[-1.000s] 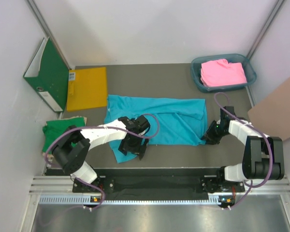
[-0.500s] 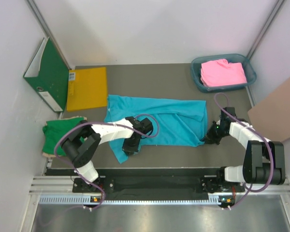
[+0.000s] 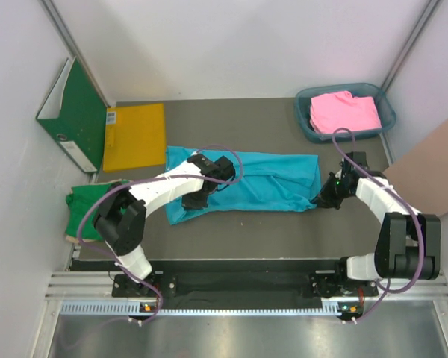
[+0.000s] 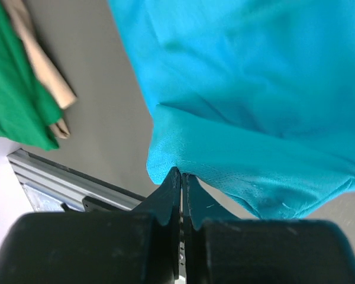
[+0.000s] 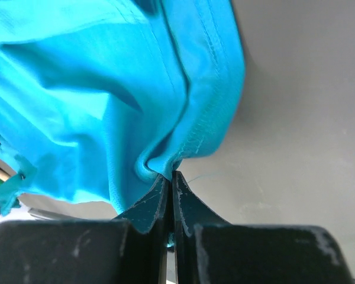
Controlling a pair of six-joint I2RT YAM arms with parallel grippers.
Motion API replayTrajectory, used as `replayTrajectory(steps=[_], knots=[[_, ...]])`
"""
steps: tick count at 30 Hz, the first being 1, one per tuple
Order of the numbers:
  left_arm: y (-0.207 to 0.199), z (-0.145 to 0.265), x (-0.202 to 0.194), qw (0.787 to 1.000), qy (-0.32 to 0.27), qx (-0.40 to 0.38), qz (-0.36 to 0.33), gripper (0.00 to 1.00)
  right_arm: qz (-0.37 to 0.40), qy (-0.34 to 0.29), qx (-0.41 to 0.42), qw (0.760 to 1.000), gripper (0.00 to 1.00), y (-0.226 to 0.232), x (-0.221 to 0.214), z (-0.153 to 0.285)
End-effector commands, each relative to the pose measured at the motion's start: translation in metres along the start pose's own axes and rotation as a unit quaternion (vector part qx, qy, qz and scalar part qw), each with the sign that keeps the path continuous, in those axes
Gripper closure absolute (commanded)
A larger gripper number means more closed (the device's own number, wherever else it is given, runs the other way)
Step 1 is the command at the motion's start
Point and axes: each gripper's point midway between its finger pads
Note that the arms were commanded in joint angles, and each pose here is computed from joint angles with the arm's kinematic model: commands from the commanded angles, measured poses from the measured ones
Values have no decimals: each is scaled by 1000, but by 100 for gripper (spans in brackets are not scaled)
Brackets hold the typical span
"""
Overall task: Fold and stack the t-shirts
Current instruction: Fold the other side of the tshirt into a rectangle
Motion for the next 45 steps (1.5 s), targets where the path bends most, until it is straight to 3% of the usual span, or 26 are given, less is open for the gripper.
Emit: replayTrajectory(steps=[1, 12, 22, 23, 24, 25, 26, 29, 32, 38, 39, 40, 42, 43, 45], knots=[[20, 3, 30, 998, -20, 51, 22, 100, 21, -27, 21, 999, 99, 20, 31, 5], [41, -13, 118, 993, -51, 91, 60, 100, 29, -39, 30, 998, 97, 37, 72, -12], [20, -29, 177, 991, -71, 105, 50, 100, 16, -31, 18, 999, 94, 37, 104, -47], [20, -32, 179, 990, -70, 109, 48, 100, 18, -38, 21, 999, 90, 41, 111, -47], [19, -33, 182, 990, -71, 111, 45, 100, 18, -39, 21, 999, 74, 42, 114, -49], [17, -36, 187, 990, -72, 115, 42, 100, 18, -39, 21, 999, 65, 42, 116, -53], [19, -37, 191, 989, -77, 122, 41, 100, 19, -47, 26, 998, 46, 45, 123, -54], [21, -44, 204, 987, -80, 134, 39, 100, 21, -61, 28, 998, 23, 48, 131, -54], [23, -51, 218, 987, -84, 133, 44, 100, 23, -80, 27, 996, 13, 51, 138, -49], [13, -61, 249, 985, -118, 121, 41, 100, 31, -86, 27, 995, 10, 52, 137, -41], [10, -65, 253, 985, -117, 118, 40, 98, 31, -87, 26, 995, 10, 52, 137, -40], [6, -69, 253, 987, -112, 107, 36, 84, 31, -85, 24, 996, 10, 51, 135, -39], [3, -77, 254, 989, -104, 100, 41, 13, 38, -91, 26, 995, 9, 52, 134, -33], [5, -78, 253, 988, -102, 101, 51, 1, 42, -94, 26, 994, 9, 54, 134, -31], [10, -72, 252, 987, -105, 101, 60, 1, 59, -106, 25, 992, 7, 57, 136, -22]])
Point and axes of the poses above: each gripper's point midway between its finger pads, its own z axis back along the fingers, its own y axis along the line the jaws close on, x = y × z, and after that the axes turned 3 degrees about z, right-handed
